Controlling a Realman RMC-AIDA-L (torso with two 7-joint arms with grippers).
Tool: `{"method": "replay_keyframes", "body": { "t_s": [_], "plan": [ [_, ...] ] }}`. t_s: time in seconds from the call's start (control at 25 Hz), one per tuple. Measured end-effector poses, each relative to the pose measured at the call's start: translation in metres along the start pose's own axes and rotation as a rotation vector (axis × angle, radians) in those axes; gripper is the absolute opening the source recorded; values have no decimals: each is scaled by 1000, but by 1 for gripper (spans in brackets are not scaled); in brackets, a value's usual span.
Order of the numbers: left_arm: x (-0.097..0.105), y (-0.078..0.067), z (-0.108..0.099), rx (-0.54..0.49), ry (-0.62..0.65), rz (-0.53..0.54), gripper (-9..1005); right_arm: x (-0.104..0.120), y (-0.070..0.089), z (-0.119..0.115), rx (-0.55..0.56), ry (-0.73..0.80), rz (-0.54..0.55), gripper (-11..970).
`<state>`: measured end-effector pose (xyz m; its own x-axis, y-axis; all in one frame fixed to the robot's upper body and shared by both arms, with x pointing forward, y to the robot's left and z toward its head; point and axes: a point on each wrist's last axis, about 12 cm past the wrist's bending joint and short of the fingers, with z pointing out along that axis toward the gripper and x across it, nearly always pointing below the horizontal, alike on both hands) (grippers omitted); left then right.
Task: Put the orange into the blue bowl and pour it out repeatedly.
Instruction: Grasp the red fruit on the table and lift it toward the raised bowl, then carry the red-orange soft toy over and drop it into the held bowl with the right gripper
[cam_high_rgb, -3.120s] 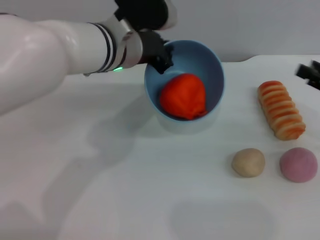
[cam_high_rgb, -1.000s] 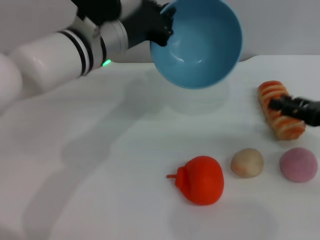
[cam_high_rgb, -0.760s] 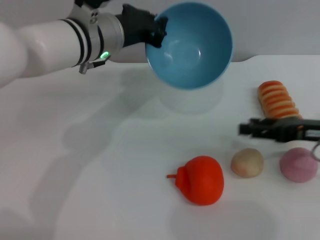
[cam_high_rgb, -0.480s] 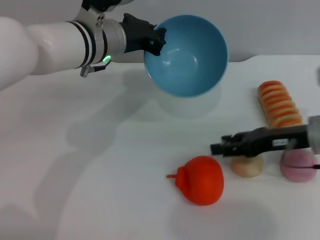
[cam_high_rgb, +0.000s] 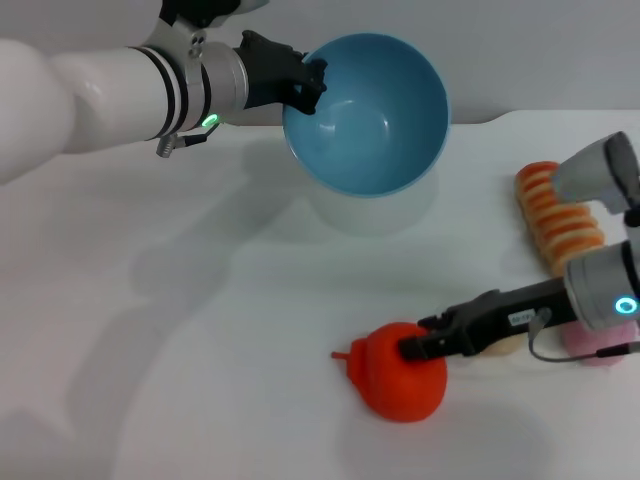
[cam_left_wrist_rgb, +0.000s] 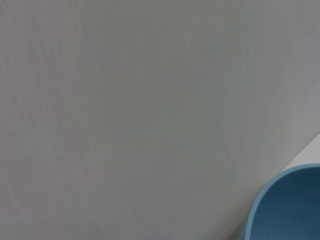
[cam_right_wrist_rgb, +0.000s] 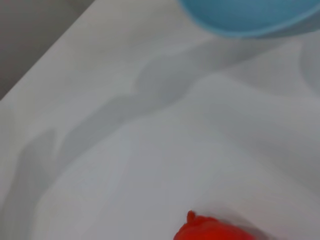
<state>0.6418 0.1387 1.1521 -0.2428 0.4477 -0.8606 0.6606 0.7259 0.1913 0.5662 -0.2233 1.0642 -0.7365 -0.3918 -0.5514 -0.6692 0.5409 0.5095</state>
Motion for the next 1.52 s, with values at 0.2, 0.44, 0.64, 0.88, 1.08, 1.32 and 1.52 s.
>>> {"method": "replay_keyframes", "body": {
  "t_s": [0.2, 0.44, 0.64, 0.88, 1.08, 1.32, 1.52],
  "plan": [
    [0, -1, 0, 1, 1, 2, -1, -1, 1, 2, 7, 13, -22, 509],
    [1, -2, 1, 4, 4, -6, 0, -4, 1, 0, 3, -16, -26, 308],
    [1, -3, 1, 7, 6, -5, 0, -11, 7, -3, -54, -127, -72, 130],
    [4, -3, 0, 25, 33, -12, 0, -22, 20, -37, -124, -304, -163, 83],
    [4, -3, -1, 64, 135, -19, 0, -40, 39, -91, -137, -469, -301, 45],
    [-4, -21, -9, 187, 248, 7, 0, -45, 40, -127, -95, -576, -340, 32],
    [-10, -41, -9, 269, 309, 44, -1, -37, 22, -117, -24, -545, -258, 34]
  ]
}}
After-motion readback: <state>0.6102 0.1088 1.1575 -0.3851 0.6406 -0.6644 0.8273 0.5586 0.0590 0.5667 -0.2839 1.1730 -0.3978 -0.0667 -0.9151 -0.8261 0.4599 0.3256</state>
